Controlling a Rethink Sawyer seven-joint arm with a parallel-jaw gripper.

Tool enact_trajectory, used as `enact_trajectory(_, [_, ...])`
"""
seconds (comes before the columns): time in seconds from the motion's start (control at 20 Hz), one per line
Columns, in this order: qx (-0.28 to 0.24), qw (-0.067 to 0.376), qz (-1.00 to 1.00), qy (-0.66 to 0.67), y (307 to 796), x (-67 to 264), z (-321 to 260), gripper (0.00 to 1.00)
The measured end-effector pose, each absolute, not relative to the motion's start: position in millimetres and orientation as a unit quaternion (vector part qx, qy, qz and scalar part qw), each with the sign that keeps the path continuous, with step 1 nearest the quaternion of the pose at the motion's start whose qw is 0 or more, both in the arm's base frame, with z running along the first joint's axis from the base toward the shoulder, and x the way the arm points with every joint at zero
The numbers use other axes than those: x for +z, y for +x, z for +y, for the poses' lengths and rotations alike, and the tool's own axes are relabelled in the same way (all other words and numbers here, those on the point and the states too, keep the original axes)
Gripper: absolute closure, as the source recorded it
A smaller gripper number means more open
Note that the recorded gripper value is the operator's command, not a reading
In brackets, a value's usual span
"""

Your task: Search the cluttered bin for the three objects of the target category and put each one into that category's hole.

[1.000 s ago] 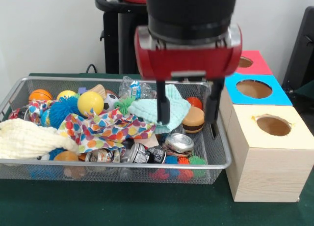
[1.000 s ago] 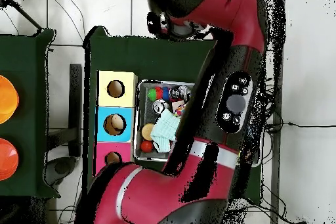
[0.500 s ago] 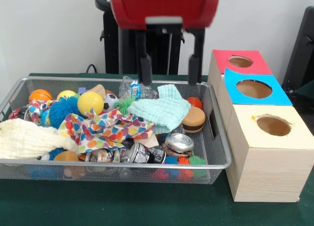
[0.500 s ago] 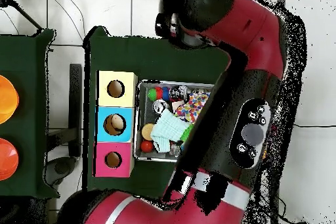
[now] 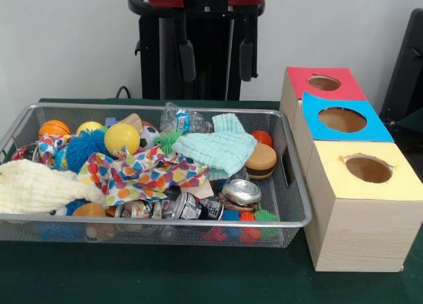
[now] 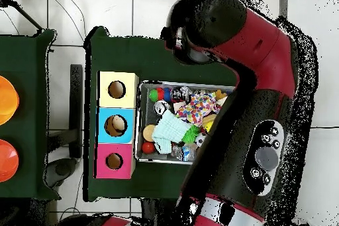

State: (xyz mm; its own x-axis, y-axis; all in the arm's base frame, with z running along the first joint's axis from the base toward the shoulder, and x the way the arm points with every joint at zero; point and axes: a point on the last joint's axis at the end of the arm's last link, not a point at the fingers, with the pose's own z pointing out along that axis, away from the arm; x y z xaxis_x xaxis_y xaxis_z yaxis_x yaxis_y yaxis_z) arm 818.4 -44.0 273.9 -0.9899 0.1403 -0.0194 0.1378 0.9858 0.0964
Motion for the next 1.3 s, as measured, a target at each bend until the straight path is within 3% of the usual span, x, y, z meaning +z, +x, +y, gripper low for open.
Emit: enact_trajectory(1.3, [0.066,-0.004,0.996,0.052,800.7,263.5,-59.6,0.00])
